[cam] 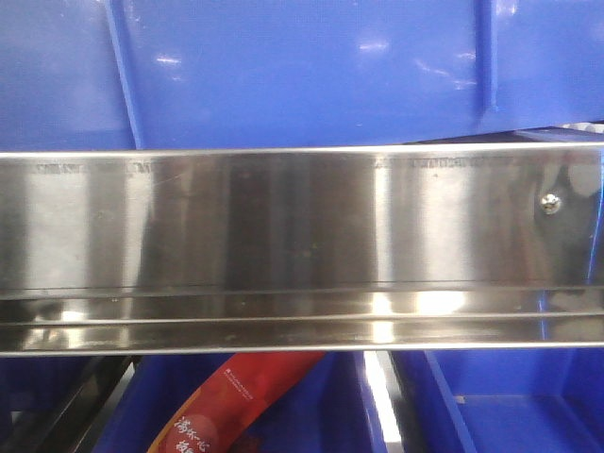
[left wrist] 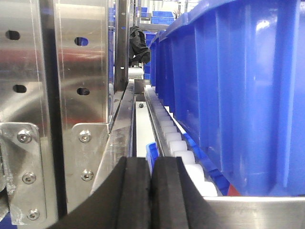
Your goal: Move blue bin to conveyor side
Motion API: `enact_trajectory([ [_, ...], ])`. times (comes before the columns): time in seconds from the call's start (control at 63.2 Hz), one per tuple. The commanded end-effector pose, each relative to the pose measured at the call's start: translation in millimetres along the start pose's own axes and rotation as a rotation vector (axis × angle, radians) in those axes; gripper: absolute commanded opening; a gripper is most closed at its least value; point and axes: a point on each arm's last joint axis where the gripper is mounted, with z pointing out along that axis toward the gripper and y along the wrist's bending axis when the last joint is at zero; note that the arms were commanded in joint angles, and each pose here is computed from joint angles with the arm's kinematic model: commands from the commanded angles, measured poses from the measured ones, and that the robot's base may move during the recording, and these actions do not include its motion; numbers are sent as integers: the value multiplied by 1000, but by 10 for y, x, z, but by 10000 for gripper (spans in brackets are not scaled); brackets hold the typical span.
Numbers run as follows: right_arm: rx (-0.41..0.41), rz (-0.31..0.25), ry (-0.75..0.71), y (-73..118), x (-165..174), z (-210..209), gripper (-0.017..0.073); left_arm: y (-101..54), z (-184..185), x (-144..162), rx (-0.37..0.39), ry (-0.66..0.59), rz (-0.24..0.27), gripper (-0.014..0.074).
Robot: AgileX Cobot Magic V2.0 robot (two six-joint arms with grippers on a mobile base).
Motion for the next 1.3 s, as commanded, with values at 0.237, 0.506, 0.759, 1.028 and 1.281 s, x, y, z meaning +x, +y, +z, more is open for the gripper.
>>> enact_trajectory([
  [0.237,5,-1,-22,-3,-21,-3,-81,-2,-5,-22,4,-18,-5,-10],
  [0.506,5,-1,-27,-3,-25,-3,-81,-2,-5,-22,4,-18,-5,-10],
  [0.759,1,56,-317,-7,-284,-47,-81,8,-25,-197,-7,-212,-10,-10],
  [1.028,-26,107,-662,-3,-918,-253,-81,7,-245,-912,-14,-577,-13,-10],
  [1.281,-26,109,-482,17,-1676,-322,-81,-34,-302,-1583,12,-431,-10,-10],
])
